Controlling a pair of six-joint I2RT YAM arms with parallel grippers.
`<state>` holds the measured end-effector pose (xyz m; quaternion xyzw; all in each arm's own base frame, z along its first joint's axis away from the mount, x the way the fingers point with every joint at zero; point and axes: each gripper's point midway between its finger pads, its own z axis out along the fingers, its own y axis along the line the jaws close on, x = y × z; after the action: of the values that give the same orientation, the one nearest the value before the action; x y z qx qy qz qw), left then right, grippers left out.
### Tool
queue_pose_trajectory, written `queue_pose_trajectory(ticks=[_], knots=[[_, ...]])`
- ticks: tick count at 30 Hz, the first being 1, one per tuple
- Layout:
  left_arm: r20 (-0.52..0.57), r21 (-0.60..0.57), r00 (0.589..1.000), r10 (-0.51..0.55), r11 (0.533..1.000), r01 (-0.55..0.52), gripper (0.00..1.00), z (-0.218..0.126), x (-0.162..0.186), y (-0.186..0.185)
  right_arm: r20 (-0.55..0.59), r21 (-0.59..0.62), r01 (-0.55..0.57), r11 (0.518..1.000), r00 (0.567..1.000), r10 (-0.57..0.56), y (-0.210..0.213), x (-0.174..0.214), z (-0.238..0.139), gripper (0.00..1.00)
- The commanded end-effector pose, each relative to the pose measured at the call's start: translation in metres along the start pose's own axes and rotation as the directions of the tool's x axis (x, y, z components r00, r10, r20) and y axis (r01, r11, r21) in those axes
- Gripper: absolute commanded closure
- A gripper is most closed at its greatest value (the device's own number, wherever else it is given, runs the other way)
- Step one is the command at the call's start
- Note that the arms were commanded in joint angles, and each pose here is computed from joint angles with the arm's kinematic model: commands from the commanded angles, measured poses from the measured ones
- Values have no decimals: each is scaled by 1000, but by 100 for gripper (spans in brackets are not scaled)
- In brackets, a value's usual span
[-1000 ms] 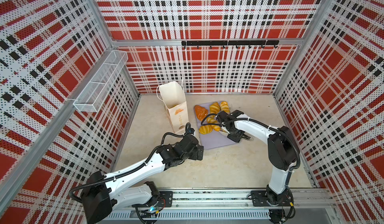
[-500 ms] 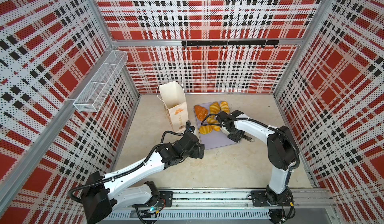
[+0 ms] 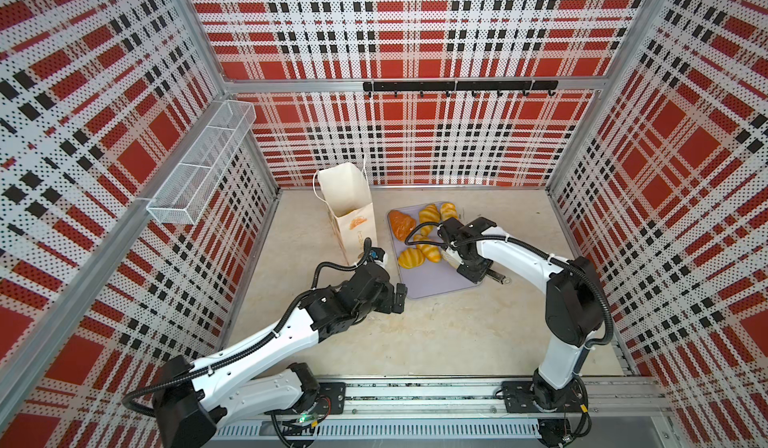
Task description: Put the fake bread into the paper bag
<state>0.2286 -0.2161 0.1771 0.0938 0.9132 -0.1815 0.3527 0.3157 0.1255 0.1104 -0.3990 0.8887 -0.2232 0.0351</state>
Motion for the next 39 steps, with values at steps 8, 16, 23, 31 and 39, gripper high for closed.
queue_pose_trajectory(ticks=[8, 16, 23, 31, 39], knots=[[17, -9, 1000, 12, 1000, -12, 1, -1, -5, 3, 106, -36, -103, 994, 989, 106, -12, -1, -27, 79], [37, -7, 999, 23, 1000, -22, 1, -7, -13, 3, 180, -78, -157, 984, 969, 169, -17, -9, -47, 79], [37, 68, 998, 49, 996, -51, 1, -12, -15, -5, 234, -124, -185, 975, 949, 210, -19, -18, -65, 78], [80, 106, 996, 38, 993, -46, 1, -30, -26, 2, 381, -183, -195, 964, 890, 252, -23, -39, -105, 77], [118, 81, 993, 27, 996, -37, 1, -45, -38, 18, 451, -207, -162, 965, 859, 241, -13, -59, -134, 77]])
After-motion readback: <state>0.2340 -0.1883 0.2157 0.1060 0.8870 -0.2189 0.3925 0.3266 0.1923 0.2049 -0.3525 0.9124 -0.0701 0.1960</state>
